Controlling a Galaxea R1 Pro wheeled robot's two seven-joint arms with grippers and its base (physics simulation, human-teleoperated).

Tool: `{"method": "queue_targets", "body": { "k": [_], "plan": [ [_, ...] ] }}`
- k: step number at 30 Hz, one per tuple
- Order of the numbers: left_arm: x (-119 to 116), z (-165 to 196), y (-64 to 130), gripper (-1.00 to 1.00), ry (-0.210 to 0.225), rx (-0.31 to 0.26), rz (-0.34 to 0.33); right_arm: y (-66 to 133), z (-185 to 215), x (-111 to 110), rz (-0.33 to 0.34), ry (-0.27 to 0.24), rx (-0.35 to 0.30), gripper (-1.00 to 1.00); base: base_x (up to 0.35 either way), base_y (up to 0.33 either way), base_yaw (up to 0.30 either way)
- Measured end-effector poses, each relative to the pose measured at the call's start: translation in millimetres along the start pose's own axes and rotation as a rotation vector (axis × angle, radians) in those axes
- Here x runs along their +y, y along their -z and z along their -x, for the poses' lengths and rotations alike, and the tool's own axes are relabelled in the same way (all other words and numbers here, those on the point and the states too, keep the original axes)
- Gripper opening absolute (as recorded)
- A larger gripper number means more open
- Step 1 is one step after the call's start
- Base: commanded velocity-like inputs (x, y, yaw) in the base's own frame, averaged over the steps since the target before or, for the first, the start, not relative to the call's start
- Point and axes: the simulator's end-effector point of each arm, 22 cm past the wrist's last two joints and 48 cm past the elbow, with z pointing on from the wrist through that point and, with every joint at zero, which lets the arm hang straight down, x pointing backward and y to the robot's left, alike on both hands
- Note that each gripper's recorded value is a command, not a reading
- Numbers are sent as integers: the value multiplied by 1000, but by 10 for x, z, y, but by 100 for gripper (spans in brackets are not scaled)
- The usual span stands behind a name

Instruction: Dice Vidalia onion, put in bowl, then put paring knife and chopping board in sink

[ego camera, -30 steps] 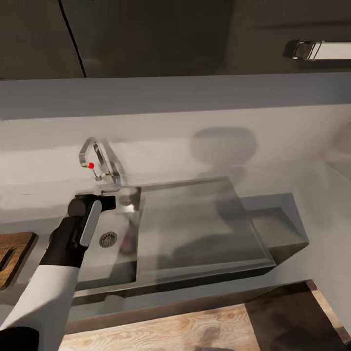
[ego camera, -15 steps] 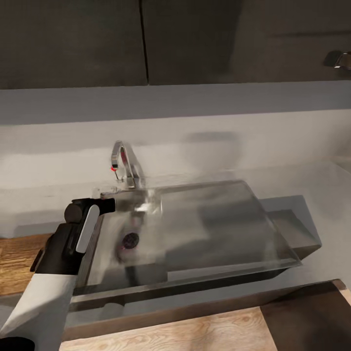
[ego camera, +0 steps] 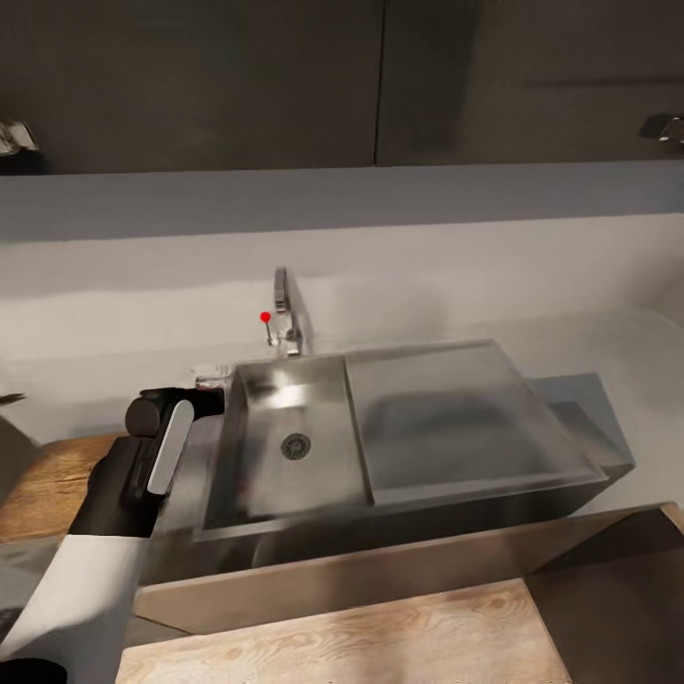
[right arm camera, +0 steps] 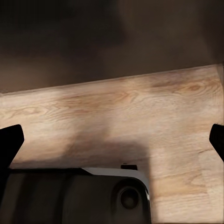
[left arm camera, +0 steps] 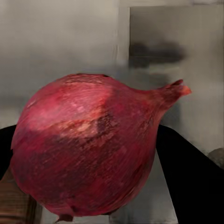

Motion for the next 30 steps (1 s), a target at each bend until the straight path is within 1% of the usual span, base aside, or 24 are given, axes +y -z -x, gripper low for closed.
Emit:
{"method": "queue_targets", "body": {
  "k": [13,30],
  "plan": [
    [9,90,94,-100,3,-19,-1,-18,63,1,0,0,-20,100,-178,268,24],
    [16,29,84,-100,1,-9,1,-18,68,0,0,0,-22,100,-166,256,2]
  ]
}}
